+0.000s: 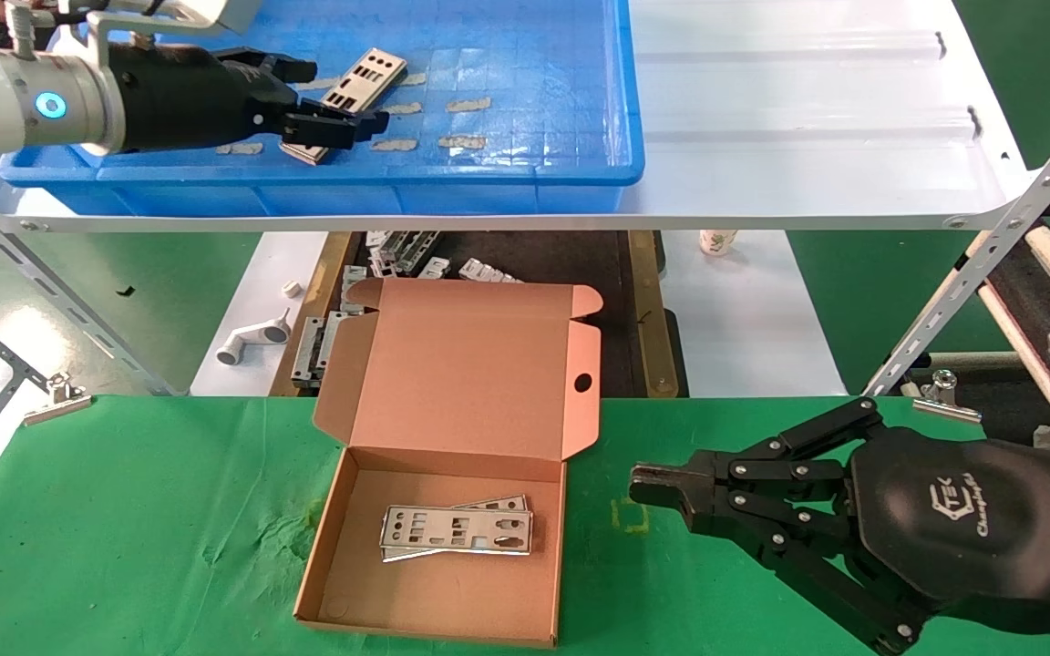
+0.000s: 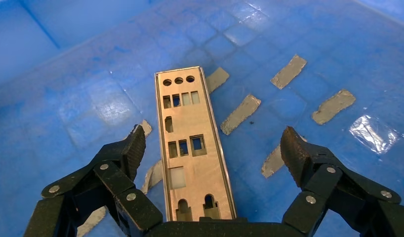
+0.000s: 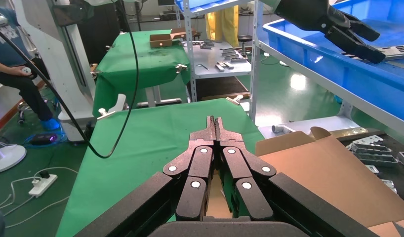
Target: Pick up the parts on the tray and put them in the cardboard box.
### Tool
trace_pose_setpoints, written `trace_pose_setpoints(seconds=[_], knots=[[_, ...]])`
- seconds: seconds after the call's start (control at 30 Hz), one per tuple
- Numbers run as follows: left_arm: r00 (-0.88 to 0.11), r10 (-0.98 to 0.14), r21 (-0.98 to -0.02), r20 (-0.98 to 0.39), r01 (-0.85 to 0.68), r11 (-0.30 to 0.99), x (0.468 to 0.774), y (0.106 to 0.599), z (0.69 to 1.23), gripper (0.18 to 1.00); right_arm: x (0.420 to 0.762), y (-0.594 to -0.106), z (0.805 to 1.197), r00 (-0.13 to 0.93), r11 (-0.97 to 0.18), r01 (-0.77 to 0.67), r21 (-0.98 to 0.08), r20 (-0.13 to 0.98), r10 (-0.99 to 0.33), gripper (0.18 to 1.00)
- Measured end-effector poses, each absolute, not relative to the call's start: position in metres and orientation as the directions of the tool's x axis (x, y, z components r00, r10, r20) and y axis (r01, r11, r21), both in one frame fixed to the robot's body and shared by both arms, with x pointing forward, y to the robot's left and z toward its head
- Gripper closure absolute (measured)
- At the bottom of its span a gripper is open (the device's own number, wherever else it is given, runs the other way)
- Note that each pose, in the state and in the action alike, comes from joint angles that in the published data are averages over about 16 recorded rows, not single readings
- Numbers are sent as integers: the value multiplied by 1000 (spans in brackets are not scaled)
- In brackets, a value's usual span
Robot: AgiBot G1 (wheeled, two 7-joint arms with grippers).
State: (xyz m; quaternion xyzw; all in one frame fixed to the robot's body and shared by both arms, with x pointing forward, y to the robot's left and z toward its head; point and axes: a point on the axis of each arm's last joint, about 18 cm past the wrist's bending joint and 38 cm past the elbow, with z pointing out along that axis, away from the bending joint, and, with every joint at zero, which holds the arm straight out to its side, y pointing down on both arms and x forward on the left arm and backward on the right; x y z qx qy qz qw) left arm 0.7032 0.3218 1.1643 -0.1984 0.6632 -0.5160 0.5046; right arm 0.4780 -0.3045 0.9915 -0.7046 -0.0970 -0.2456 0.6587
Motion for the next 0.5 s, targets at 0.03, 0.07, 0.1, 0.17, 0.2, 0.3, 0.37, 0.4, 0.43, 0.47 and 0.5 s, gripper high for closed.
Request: trace_pose_setpoints(seconds=[0.03,0.07,0.1,0.17,0.2,0.3,0.37,0.4,0.43,0.47,0.5], knots=[[-411,-785,-885,-463,257,388,704,322,1164,189,478,-305,992,861,-113,460,-881,474,-187,985],[-410,-786,-886,-462,255,387,704,321,1164,193,478,-305,992,861,-113,460,-881,474,-187,985],[-410,-788,-887,-460,253,386,705,321,1163,197,478,-305,992,861,-113,460,-881,474,-187,986],[-409,-790,-889,-456,250,384,706,320,1162,206,478,-305,992,861,-113,460,-881,474,-187,988],[-408,-792,-890,-455,248,383,707,320,1162,210,478,-305,992,861,-113,460,-881,474,-187,988],[-404,-795,-891,-452,245,382,708,320,1161,233,478,-305,992,861,-113,460,-881,474,-187,988],[-402,-797,-892,-450,244,380,709,320,1161,252,478,-305,992,861,-113,460,-881,474,-187,988],[-401,-798,-892,-449,243,380,709,320,1161,261,478,-305,992,861,-113,460,-881,474,-187,988],[-400,-799,-893,-448,242,380,710,320,1160,269,478,-305,992,861,-113,460,-881,474,-187,988],[-399,-800,-893,-448,241,379,710,320,1160,286,478,-305,992,861,-113,460,-881,474,-187,988],[-397,-801,-894,-447,241,379,710,320,1160,302,478,-305,992,861,-113,460,-881,474,-187,988]])
